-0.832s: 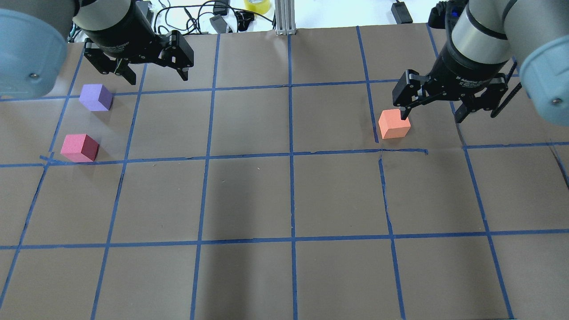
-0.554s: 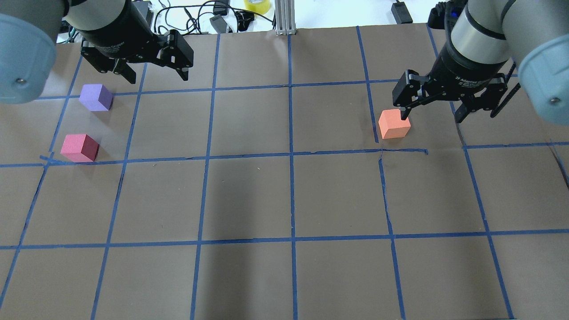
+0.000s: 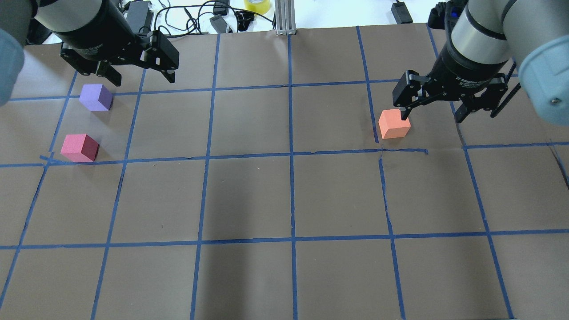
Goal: Arrange blocks in a line
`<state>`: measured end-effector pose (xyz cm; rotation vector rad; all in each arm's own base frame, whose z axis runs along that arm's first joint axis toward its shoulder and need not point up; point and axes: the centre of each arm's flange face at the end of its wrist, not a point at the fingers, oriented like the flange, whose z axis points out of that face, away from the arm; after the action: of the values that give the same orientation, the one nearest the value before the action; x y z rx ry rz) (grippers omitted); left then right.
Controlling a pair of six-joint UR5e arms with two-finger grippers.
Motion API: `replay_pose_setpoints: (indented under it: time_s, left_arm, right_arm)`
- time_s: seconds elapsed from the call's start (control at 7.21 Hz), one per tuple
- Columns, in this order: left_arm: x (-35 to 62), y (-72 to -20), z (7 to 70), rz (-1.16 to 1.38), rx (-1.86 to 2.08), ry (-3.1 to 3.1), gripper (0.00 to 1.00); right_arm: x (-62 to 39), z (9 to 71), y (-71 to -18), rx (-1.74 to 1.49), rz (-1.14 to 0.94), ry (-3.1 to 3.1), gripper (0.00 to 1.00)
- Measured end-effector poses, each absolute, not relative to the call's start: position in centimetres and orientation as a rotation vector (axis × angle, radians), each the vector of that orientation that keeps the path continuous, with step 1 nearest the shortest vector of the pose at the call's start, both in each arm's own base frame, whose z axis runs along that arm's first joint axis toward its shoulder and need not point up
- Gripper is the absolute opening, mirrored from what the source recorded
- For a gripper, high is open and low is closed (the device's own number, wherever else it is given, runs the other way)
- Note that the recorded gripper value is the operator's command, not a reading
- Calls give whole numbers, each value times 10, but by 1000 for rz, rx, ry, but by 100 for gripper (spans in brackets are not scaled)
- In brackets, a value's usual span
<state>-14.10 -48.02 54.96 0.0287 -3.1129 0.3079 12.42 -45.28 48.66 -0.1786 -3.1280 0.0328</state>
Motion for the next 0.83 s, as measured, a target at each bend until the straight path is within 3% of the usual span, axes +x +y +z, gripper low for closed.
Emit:
replay_pose_setpoints:
  time_s: [0.83]
  left_arm:
    - [-134,-477,554,239,58,-3067,100]
  right_arm:
    - [122,482,-455,-155,18,-3105,100]
